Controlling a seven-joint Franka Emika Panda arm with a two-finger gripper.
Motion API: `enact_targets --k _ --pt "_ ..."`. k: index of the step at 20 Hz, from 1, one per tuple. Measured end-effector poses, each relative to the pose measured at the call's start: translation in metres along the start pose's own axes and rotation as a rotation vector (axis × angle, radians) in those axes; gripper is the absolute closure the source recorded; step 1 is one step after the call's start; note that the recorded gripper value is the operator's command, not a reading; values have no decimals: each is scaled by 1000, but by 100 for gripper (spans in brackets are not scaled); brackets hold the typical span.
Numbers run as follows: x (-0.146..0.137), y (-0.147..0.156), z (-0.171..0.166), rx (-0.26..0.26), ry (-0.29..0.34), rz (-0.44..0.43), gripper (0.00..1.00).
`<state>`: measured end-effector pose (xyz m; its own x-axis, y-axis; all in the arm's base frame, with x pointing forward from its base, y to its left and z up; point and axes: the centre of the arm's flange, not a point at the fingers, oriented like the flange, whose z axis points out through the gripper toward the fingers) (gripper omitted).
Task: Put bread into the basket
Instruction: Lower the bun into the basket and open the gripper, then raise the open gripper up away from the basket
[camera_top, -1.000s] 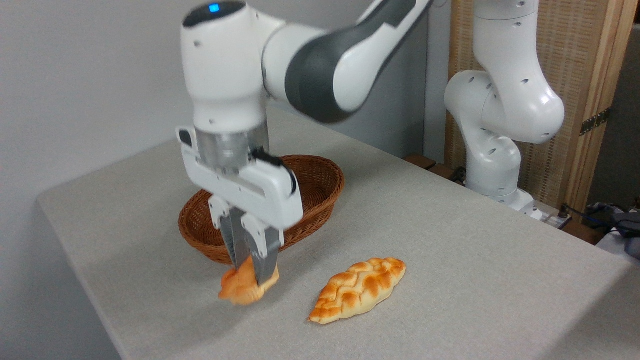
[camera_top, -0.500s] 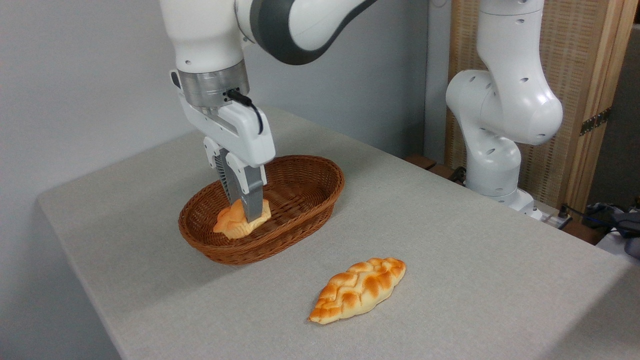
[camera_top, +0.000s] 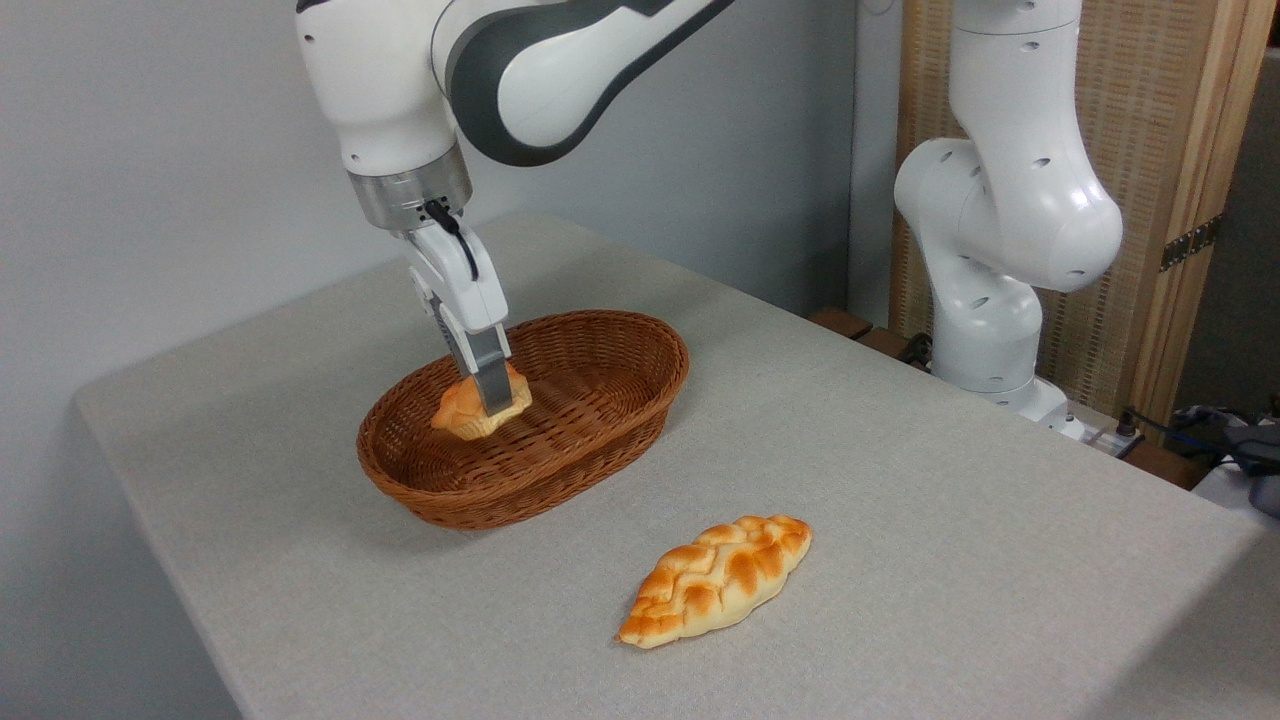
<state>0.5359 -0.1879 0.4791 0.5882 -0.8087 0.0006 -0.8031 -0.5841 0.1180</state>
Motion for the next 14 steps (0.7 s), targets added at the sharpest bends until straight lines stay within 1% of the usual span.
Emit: enact_targets --k 1,4,8,14 --pt "4 4 3 -4 -3 9 0" --pt "7 6 6 -5 -4 16 0" --pt "11 1 -1 34 49 13 0" --pt "10 -4 -5 46 66 5 0"
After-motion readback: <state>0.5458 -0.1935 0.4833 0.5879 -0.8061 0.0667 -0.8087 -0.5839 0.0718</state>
